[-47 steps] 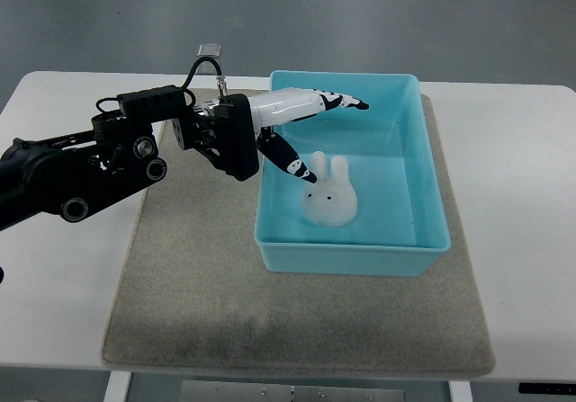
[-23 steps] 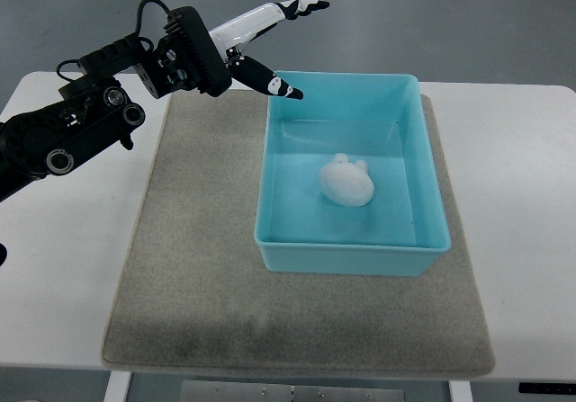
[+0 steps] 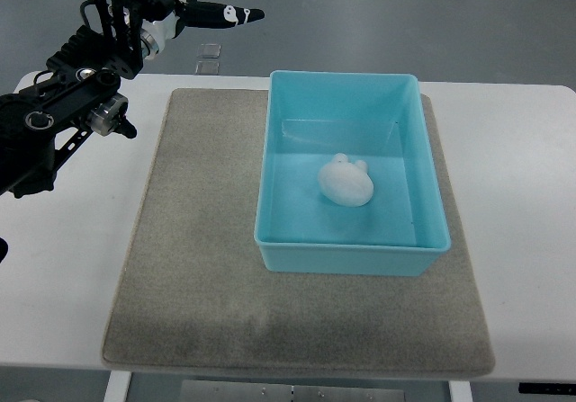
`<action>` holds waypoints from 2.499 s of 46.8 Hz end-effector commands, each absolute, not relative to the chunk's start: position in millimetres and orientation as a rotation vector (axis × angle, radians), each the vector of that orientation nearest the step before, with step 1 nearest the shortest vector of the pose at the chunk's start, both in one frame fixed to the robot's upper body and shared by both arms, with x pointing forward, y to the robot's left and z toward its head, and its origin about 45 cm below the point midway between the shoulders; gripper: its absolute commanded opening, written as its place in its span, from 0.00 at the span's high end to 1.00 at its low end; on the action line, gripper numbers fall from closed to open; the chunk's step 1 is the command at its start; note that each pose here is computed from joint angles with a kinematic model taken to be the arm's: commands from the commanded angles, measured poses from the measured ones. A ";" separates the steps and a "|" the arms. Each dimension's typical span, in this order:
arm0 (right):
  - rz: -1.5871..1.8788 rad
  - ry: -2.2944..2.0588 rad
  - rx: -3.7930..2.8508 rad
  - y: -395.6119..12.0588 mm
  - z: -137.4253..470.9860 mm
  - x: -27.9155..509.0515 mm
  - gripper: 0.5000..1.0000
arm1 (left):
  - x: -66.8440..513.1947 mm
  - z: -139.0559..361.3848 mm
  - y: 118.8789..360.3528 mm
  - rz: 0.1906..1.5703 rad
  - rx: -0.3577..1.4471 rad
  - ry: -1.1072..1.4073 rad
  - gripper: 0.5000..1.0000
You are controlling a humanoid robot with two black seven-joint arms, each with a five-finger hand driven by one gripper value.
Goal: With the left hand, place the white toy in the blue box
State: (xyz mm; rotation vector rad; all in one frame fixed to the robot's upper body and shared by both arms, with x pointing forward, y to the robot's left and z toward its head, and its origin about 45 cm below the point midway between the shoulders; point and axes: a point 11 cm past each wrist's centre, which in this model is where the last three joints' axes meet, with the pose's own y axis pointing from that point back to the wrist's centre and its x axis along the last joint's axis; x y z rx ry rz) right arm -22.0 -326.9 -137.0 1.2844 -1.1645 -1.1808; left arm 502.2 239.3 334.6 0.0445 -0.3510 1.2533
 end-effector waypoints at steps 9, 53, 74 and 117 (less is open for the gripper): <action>-1.181 -1.164 1.284 -326.9 -137.0 -21.9 0.13 | 508.7 331.4 258.9 1.380 -0.164 -0.020 0.03; -1.181 -1.164 1.284 -326.9 -137.0 -21.9 0.13 | 514.1 276.0 296.0 1.300 -0.521 0.412 0.03; -1.180 -1.165 1.285 -326.9 -137.0 -21.7 0.13 | 514.4 275.2 300.3 1.317 -0.530 0.410 0.02; -1.198 -1.155 1.298 -319.5 -137.6 -23.1 0.13 | 514.5 269.5 309.4 1.358 -0.518 0.410 0.02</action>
